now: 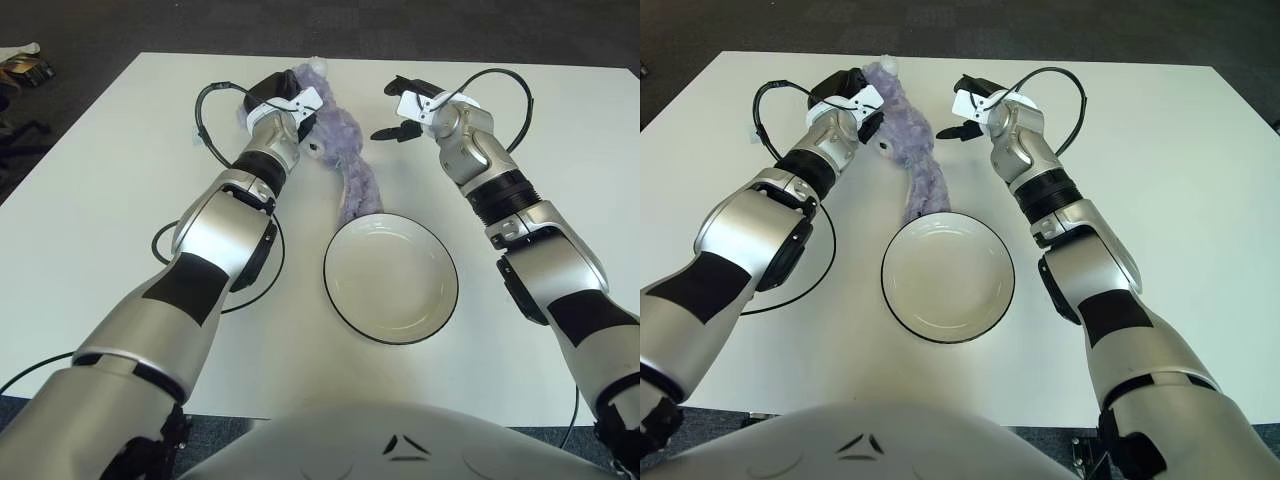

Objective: Put the doll into the plate.

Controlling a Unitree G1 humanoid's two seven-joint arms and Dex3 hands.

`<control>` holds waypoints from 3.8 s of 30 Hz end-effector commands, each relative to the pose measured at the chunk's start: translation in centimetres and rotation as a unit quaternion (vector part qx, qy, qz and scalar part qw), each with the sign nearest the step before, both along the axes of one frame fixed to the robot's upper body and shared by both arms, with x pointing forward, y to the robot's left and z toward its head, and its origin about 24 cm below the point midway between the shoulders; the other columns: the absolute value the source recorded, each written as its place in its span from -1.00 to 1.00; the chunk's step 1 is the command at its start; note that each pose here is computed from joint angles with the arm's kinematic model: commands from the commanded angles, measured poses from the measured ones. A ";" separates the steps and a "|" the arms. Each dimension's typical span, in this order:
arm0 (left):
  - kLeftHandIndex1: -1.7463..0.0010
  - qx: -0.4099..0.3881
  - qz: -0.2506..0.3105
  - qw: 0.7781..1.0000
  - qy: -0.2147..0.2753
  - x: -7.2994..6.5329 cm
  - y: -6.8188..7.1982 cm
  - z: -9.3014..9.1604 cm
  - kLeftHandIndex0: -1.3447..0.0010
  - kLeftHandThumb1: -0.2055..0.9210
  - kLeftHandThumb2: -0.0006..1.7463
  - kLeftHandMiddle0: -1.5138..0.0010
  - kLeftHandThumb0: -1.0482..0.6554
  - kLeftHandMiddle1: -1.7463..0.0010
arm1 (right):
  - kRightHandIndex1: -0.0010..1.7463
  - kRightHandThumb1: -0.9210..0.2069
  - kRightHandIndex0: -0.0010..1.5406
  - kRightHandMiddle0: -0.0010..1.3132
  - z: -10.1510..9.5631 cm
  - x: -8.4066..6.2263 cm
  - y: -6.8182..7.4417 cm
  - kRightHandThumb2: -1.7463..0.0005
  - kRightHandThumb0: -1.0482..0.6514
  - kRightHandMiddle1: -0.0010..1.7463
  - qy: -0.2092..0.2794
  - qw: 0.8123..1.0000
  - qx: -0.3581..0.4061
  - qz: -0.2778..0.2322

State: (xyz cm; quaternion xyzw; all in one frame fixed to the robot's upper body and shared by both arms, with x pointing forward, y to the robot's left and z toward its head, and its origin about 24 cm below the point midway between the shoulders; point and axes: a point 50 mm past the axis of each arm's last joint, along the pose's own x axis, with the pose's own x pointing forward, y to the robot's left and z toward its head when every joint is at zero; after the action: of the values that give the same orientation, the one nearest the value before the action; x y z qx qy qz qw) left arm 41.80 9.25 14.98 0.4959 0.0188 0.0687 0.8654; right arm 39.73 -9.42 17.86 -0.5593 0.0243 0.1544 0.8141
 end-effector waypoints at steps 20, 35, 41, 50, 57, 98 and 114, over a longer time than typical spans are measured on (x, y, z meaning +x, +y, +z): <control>-1.00 -0.013 -0.008 1.000 -0.001 -0.2 -1.2 -0.1 0.15 -0.41 0.72 0.01 0.23 -0.87 | -0.35 -0.97 -0.74 -1.00 0.0 1.1 1.3 0.78 -0.70 -0.53 0.031 0.999 0.009 0.009; -1.00 -0.015 -0.020 1.000 0.002 -0.2 -1.0 -0.3 0.23 -0.33 0.65 0.01 0.23 -0.85 | -0.30 -0.99 -0.65 -1.00 -0.3 1.4 2.9 0.76 -0.67 -0.55 0.037 0.999 0.026 0.023; -0.91 -0.009 -0.028 1.000 -0.003 -0.2 -1.1 -0.3 0.32 -0.19 0.58 0.09 0.23 -0.98 | -0.29 -0.90 -0.61 -1.00 -0.9 1.4 3.6 0.76 -0.62 -0.54 0.060 0.996 0.062 0.018; -0.97 -0.009 -0.028 1.000 -0.007 -0.1 -0.8 -0.2 0.45 -0.05 0.47 0.14 0.23 -0.92 | -0.28 -0.71 -0.55 -1.00 -1.3 1.3 4.2 0.58 -0.63 -0.58 0.086 0.994 0.074 -0.008; -1.00 -0.007 -0.028 1.000 -0.006 -0.1 -0.6 -0.2 0.45 -0.03 0.44 0.13 0.23 -0.84 | -0.30 -0.70 -0.63 -1.00 -1.4 1.3 4.4 0.54 -0.67 -0.52 0.093 0.993 0.062 -0.027; -0.64 -0.009 -0.016 1.000 -0.017 0.3 -0.4 1.6 -0.05 -0.31 0.56 0.12 0.23 -0.98 | -0.02 -0.52 -0.61 -1.00 -4.1 1.1 4.1 0.41 -0.66 -0.82 0.052 0.969 0.189 -0.150; -0.57 0.007 -0.013 1.000 -0.014 0.3 -0.4 1.9 0.00 -0.25 0.51 0.09 0.23 -1.00 | 0.27 -0.78 -0.74 -1.00 -4.4 1.0 4.2 0.63 -0.92 -0.90 0.045 0.969 0.193 -0.150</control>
State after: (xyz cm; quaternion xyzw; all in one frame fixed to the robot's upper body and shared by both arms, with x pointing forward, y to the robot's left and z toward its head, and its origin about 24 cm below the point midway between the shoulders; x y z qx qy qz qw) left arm 41.96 9.07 15.76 0.4951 0.0108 0.0640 0.8664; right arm 40.82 -5.14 13.98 -0.3851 0.1114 0.0572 0.9143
